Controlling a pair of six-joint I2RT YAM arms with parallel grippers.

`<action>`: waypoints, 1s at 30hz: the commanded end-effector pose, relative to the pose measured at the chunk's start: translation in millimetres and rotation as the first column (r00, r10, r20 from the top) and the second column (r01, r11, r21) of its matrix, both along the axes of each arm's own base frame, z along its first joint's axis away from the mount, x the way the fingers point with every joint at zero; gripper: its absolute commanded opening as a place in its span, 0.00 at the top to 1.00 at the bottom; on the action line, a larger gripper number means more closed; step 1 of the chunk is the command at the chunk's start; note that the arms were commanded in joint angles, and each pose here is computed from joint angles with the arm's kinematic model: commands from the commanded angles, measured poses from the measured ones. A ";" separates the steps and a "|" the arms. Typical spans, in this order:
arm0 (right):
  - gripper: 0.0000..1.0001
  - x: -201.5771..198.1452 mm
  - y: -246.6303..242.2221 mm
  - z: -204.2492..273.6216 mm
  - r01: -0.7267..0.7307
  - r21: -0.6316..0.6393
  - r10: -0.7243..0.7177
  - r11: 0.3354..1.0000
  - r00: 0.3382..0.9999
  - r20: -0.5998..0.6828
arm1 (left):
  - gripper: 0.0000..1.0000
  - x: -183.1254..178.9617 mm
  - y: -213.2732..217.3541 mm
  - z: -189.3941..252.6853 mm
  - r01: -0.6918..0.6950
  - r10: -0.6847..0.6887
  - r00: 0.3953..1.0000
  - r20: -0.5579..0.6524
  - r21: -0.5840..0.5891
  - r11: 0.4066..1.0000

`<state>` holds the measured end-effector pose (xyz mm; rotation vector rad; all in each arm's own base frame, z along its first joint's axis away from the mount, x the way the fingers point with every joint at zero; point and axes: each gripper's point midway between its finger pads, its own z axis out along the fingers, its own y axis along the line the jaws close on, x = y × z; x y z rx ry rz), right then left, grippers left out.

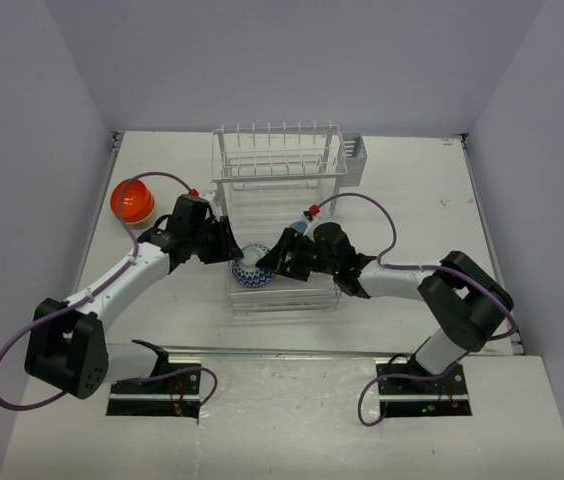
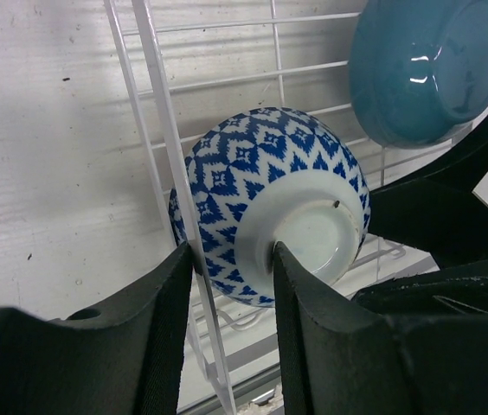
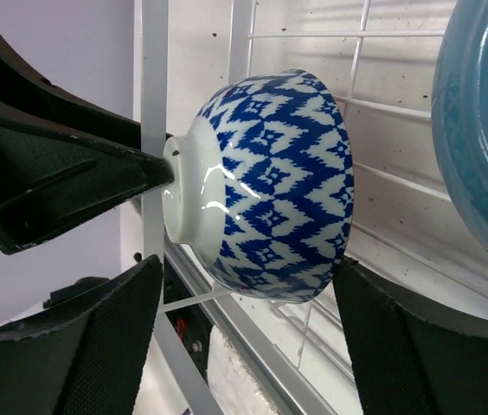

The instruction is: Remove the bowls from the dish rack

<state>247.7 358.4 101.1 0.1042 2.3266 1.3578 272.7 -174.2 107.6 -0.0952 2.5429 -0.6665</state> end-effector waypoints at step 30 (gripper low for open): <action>0.65 17.6 40.3 34.4 -0.126 0.150 0.101 0.981 0.981 0.163 | 1.00 15.0 -4.1 18.5 0.072 -0.074 0.994 0.086 0.025 0.997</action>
